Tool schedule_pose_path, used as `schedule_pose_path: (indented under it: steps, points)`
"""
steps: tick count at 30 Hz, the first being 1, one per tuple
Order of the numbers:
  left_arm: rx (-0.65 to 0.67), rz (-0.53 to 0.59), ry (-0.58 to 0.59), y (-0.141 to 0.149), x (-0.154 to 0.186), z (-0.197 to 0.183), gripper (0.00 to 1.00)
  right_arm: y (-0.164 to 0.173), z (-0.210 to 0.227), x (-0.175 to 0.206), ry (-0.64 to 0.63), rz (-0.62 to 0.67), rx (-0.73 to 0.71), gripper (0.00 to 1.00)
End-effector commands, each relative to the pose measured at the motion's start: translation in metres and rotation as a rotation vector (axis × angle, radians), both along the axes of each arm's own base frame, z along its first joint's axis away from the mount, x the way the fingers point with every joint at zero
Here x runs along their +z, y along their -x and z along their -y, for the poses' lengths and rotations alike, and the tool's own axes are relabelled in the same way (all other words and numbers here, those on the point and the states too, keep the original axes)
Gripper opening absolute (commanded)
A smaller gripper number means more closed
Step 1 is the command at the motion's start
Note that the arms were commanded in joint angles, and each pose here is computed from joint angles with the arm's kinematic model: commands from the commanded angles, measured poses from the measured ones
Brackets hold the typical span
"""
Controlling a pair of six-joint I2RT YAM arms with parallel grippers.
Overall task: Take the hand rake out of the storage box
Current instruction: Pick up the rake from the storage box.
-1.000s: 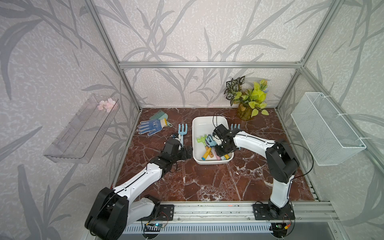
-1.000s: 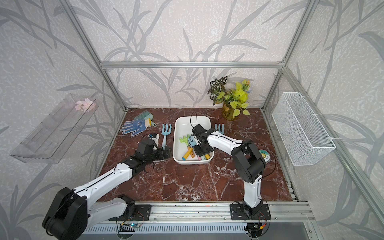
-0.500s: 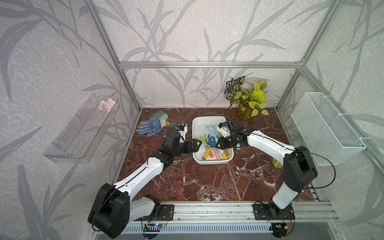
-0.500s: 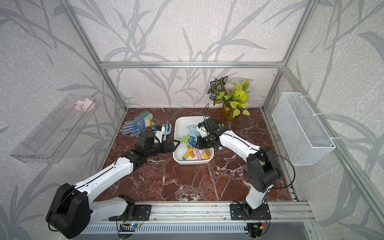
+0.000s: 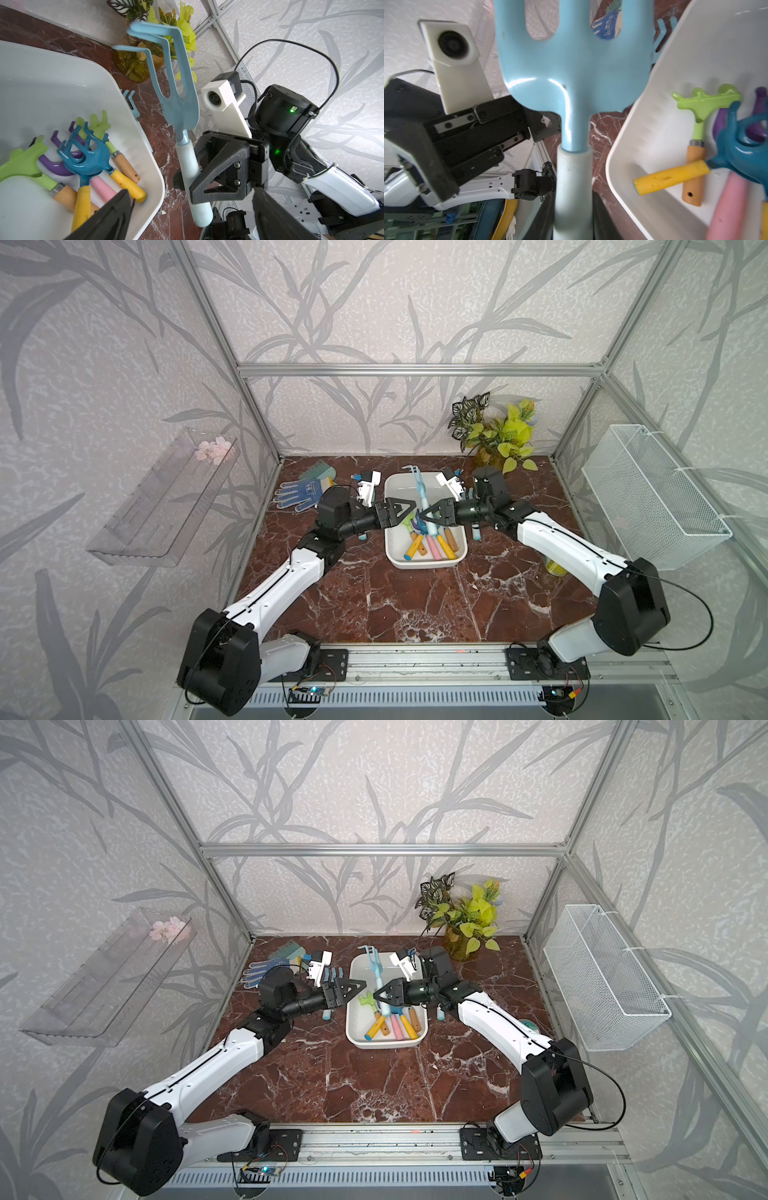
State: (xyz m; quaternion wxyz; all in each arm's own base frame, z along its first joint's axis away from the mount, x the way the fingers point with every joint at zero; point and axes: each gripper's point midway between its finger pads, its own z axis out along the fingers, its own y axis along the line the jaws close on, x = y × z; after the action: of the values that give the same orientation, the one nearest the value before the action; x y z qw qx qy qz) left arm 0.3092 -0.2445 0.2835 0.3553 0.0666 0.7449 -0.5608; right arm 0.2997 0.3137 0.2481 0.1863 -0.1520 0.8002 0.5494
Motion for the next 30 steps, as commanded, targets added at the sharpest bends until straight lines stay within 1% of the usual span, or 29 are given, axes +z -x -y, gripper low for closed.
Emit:
schedule_pose_path:
  steps: [1,5,8,11,14,16,18,21,27,28,30]
  points:
    - [-0.057,0.082,0.077,0.007,0.037,0.005,0.89,0.013,-0.01,0.046,-0.203,0.018,0.089,0.14]
    - [-0.072,0.092,0.102,0.008,0.043,0.008,0.86,0.02,-0.017,0.057,-0.263,0.014,0.122,0.14]
    - [-0.088,0.102,0.129,0.009,0.05,0.012,0.82,0.025,-0.023,0.06,-0.269,0.014,0.14,0.14]
    - [-0.086,0.105,0.126,0.008,0.049,0.012,0.75,0.029,-0.026,0.064,-0.28,0.016,0.152,0.14]
    - [-0.084,0.102,0.126,0.006,0.049,0.013,0.73,0.034,-0.031,0.066,-0.283,0.014,0.172,0.14]
    - [-0.082,0.102,0.133,0.005,0.05,0.013,0.7,0.037,-0.035,0.068,-0.28,0.017,0.187,0.14]
    - [-0.083,0.107,0.14,0.004,0.053,0.013,0.62,0.04,-0.037,0.068,-0.277,0.02,0.193,0.14]
    - [-0.092,0.108,0.146,0.005,0.056,0.014,0.48,0.039,-0.036,0.065,-0.271,0.019,0.183,0.14]
    - [-0.094,0.098,0.142,0.011,0.052,0.012,0.31,0.037,-0.036,0.065,-0.281,0.015,0.174,0.14]
    - [-0.094,0.094,0.14,0.012,0.051,0.012,0.29,0.037,-0.037,0.065,-0.284,0.011,0.175,0.16]
    - [-0.089,0.085,0.121,0.013,0.045,0.01,0.24,0.036,-0.037,0.065,-0.289,0.006,0.173,0.22]
